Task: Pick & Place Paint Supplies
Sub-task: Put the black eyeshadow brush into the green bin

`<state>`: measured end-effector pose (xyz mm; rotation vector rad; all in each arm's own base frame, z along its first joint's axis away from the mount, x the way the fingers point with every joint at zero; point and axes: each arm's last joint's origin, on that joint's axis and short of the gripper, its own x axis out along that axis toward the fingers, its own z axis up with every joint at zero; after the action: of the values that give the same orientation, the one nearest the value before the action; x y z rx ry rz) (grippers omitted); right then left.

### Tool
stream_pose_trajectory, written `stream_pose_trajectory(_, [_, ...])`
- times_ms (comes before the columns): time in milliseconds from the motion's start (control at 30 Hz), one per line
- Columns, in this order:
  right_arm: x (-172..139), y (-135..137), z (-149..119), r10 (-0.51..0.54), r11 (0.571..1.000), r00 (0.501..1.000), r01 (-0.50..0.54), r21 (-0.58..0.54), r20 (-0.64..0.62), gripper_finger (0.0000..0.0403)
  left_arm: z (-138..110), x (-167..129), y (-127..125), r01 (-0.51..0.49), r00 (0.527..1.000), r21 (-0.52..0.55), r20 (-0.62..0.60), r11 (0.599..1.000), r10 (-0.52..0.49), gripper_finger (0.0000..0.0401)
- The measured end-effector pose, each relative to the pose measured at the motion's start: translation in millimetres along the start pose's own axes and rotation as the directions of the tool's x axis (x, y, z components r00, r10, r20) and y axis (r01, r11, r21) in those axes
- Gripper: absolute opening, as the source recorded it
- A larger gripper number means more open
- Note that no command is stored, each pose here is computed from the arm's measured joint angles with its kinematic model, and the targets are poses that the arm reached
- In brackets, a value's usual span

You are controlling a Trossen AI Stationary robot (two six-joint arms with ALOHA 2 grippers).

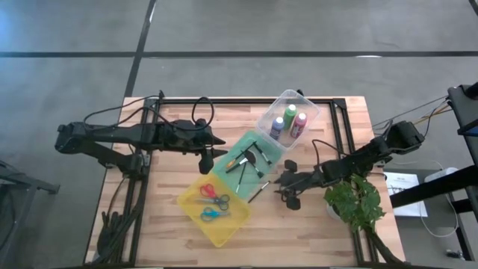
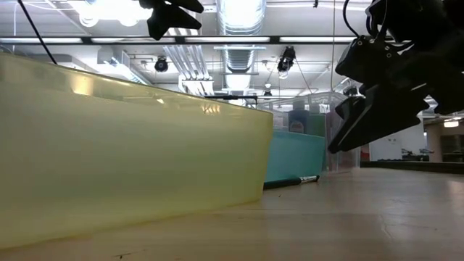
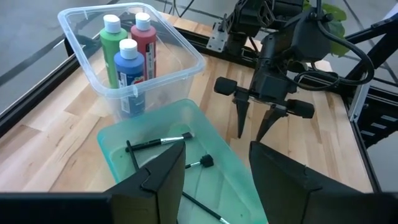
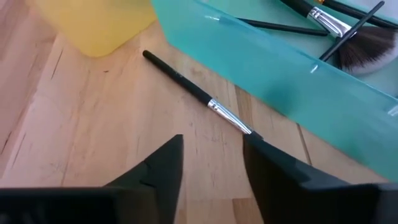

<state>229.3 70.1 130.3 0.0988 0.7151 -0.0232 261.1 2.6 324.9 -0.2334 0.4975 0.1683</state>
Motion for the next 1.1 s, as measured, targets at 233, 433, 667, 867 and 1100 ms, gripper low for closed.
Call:
stream_pose_trajectory(233, [0.3,-1.0,0.2,-0.007,1.0,1.0,0.007,-0.006,0.001,0.0105,-0.1,0.0,-0.1,0.0,1.0,-0.004,0.0,1.0,0.0,0.0184])
stream_pose_trajectory(433, [9.6,-2.8,-6.4,-0.026,0.998,0.999,0.024,-0.052,-0.036,0.0101,0.0,0.0,-0.1,0.0,1.0,-0.004,0.0,1.0,0.0,0.0184])
stream_pose_trajectory(667, [28.2,-0.1,-11.7,-0.022,0.997,1.0,0.021,-0.076,-0.016,0.0101,-0.2,-0.1,-0.7,0.002,1.0,-0.033,-0.001,0.999,-0.002,0.0184])
stream_pose_trajectory(867, [27.1,0.9,-7.7,-0.023,0.996,1.0,0.023,-0.086,0.0,0.0101,-1.1,-0.3,-3.1,0.011,1.0,-0.042,-0.005,0.999,-0.011,0.0184])
stream_pose_trajectory(1100, [26.0,-3.9,-5.9,-0.117,0.986,0.993,0.121,-0.116,0.034,0.0101,-1.2,-0.4,-3.4,0.013,1.0,-0.042,-0.006,0.999,-0.013,0.0184])
